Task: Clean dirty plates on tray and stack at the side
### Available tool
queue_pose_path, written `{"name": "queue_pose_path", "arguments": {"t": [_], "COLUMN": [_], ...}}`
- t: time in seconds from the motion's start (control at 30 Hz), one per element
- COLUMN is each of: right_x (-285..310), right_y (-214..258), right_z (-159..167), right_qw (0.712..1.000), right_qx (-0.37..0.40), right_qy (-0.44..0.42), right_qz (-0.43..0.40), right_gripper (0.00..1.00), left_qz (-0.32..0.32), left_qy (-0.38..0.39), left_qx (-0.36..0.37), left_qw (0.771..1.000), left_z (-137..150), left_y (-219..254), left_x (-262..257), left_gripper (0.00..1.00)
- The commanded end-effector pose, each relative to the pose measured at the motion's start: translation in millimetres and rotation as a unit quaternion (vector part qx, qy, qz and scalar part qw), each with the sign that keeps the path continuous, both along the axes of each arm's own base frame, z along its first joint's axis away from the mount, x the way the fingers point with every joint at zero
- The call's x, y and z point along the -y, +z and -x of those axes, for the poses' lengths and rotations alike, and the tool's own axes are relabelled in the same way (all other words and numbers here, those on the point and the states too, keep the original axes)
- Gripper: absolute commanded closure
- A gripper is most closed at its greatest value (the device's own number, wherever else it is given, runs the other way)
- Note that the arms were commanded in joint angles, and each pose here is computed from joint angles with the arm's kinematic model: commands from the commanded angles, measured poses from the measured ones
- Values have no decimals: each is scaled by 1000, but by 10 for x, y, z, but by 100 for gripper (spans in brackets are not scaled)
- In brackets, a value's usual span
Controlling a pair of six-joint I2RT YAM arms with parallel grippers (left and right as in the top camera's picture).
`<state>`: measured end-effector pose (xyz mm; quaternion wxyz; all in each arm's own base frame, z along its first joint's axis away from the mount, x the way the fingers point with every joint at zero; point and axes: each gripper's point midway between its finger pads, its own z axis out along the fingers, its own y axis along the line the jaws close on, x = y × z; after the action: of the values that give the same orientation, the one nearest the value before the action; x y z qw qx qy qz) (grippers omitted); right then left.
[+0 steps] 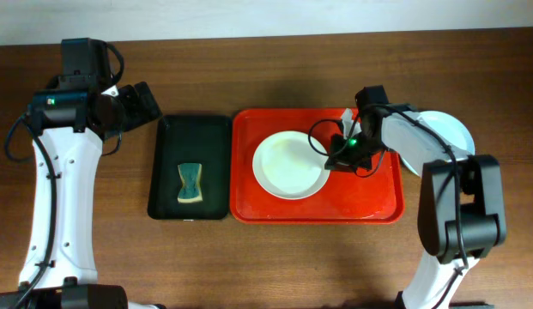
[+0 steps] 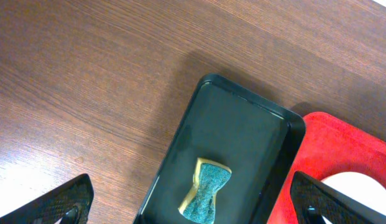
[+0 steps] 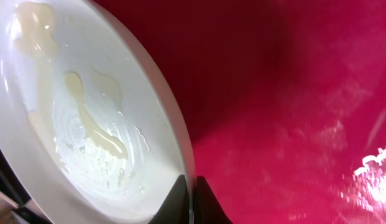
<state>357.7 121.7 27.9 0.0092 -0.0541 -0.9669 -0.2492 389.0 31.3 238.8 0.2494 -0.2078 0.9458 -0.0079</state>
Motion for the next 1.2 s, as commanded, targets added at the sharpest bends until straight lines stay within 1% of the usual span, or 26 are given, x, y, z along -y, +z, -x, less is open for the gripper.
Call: {"name": "queue_pose_path", "arguments": {"t": [0.0,0.1,0.23,0.4,0.53,0.63,0.77,0.87,1.07,1.13,1.17], "right_x": [-141,-232,-480,-882,-1229,-1394,-1573,-1647,-1758,-1734,-1745], "right_y": [524,722,889,962,1053,1094,1160,1210,1244,1288,1306], "right_z": [-200,-258,-298,-397,-456,-437,-378,-347,-239,-237,-226], "right_qw": [998,996,993,984,968,957,934,920,907,893,887], "right_qx": [56,82,113,169,238,274,325,351,373,391,399], "right_qy": [-21,-31,-10,-16,-4,5,11,11,21,14,23], "right_qz": [-18,2,17,49,74,99,149,172,195,221,231], "right_gripper": [96,96,96,96,96,96,96,96,96,96,96], "left_qz": [1,1,1,1,1,1,1,1,1,1,1], "left_qy": [8,8,8,8,8,8,8,8,8,8,8], "left_qx": [0,0,0,0,0,0,0,0,0,0,0], "left_qw": [1000,1000,1000,1000,1000,1000,1000,1000,1000,1000,1000], "left_z": [-7,-7,-7,-7,-7,-7,-9,-8,-9,-9,-9], "left_y": [-8,-8,-8,-8,-8,-8,-7,-7,-7,-7,-7], "left_x": [-20,-20,-20,-20,-20,-20,-20,-20,-20,-20,-20], "left_gripper": [1,1,1,1,1,1,1,1,1,1,1]}}
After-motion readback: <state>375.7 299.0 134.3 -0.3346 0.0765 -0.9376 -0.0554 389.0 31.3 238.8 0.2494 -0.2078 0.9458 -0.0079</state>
